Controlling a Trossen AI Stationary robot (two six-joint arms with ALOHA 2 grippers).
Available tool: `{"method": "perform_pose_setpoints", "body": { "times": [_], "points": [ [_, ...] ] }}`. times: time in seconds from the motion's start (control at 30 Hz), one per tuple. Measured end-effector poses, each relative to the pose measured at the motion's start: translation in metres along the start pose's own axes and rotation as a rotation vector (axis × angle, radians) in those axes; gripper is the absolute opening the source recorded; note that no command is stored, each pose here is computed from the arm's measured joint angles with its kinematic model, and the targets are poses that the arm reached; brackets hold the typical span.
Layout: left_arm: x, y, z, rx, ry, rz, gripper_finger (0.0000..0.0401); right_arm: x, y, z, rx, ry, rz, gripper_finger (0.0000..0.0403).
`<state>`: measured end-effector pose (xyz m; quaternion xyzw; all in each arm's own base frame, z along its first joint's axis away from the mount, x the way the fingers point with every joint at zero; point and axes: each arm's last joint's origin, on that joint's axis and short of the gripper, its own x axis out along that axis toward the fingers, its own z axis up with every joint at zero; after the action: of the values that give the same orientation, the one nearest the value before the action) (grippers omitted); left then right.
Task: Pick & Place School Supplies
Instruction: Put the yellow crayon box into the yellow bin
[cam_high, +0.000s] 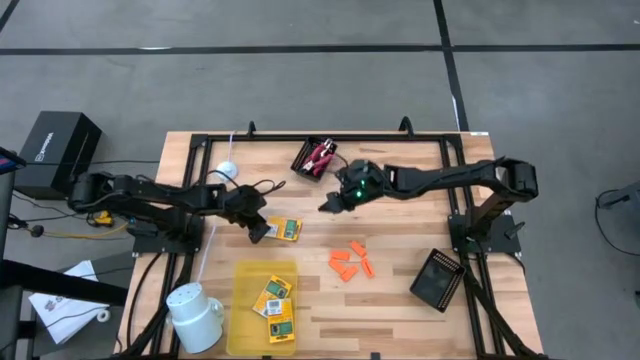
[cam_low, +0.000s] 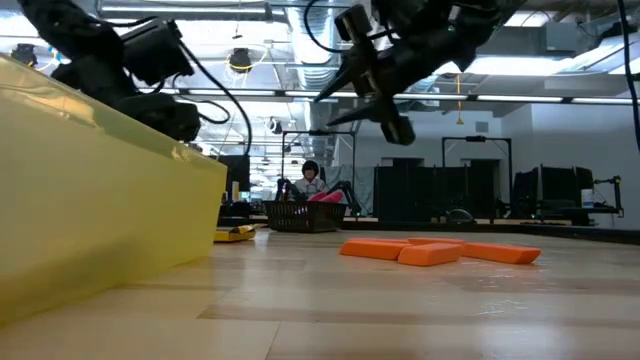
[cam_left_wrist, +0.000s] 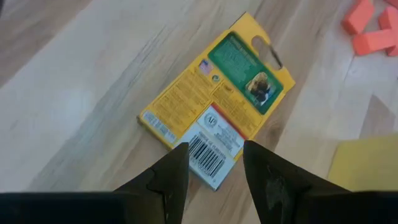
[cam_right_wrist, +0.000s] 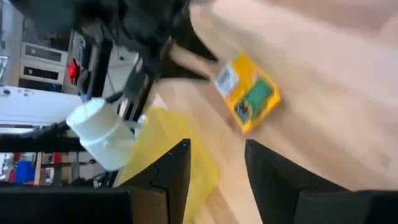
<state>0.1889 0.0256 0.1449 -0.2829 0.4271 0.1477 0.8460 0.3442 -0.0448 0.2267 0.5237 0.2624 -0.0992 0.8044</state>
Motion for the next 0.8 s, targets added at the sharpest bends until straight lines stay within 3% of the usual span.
{"method": "perform_pose_setpoints", "body": {
  "times": [0.27,0.47,0.8],
  "points": [
    [0.002,0.007,-0.012,-0.042,-0.026,-0.049,0.0145,0.017,-0.011,-0.013,0.087,-0.012,-0.031,0.0143],
    [0.002,0.008,-0.011,-0.063,-0.057,-0.057,0.0145,0.056,-0.019,-0.024,0.174,0.018,0.034,0.0143],
    [-0.006,0.017,-0.003,-0.100,-0.127,-0.036,0.0145,0.101,-0.030,-0.030,0.221,0.108,0.021,0.0143]
  ]
}}
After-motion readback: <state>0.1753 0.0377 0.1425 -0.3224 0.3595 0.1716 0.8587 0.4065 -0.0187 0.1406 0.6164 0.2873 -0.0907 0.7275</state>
